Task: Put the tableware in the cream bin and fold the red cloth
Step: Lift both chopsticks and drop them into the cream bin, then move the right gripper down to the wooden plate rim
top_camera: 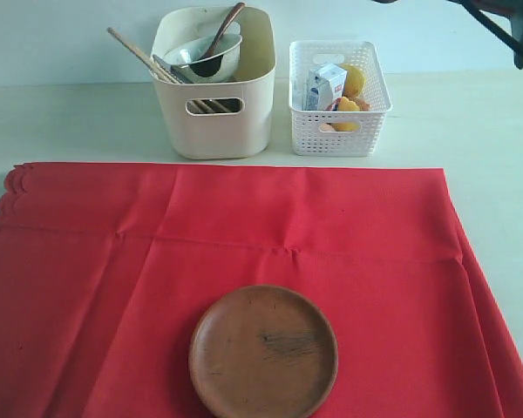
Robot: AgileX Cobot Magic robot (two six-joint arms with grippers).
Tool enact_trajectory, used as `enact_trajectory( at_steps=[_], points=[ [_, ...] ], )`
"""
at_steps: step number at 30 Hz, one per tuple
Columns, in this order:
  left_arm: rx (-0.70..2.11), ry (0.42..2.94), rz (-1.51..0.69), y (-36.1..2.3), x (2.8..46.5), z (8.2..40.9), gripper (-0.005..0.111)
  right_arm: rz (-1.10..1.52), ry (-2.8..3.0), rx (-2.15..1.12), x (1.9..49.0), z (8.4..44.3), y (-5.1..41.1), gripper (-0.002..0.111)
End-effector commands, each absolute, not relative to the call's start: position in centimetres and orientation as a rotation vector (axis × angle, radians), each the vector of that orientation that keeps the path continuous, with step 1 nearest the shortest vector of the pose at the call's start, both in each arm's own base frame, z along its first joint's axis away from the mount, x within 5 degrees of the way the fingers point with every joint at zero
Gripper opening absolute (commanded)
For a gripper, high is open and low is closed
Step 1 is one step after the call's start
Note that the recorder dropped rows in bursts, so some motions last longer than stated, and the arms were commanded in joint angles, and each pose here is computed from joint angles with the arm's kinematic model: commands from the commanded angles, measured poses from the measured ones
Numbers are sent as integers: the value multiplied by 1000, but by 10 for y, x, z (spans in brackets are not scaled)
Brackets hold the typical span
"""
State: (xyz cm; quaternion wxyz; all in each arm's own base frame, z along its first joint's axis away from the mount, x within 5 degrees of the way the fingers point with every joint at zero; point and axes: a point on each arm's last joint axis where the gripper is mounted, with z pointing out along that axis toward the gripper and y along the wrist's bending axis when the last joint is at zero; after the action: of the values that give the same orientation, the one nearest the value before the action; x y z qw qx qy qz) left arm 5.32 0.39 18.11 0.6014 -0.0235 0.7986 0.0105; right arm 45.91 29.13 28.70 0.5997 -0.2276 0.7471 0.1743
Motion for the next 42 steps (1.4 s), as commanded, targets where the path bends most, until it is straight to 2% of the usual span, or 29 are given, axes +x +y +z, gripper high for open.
enact_trajectory(
  at_steps=[1,12,15,30,38,42],
  points=[
    [-47,1840,18,3,53,181,0,480,1768,-461,450,310,287,41],
    [-47,1840,18,3,53,181,0,443,1926,-687,410,354,271,41],
    [-47,1840,18,3,53,181,0,516,1945,-796,397,360,273,41],
    [-47,1840,18,3,53,181,0,582,1902,-1016,376,358,293,41],
    [-47,1840,18,3,53,181,0,641,1748,-1302,341,357,328,41],
    [-47,1840,18,3,53,181,0,611,1859,-1443,324,356,320,41]
  ],
)
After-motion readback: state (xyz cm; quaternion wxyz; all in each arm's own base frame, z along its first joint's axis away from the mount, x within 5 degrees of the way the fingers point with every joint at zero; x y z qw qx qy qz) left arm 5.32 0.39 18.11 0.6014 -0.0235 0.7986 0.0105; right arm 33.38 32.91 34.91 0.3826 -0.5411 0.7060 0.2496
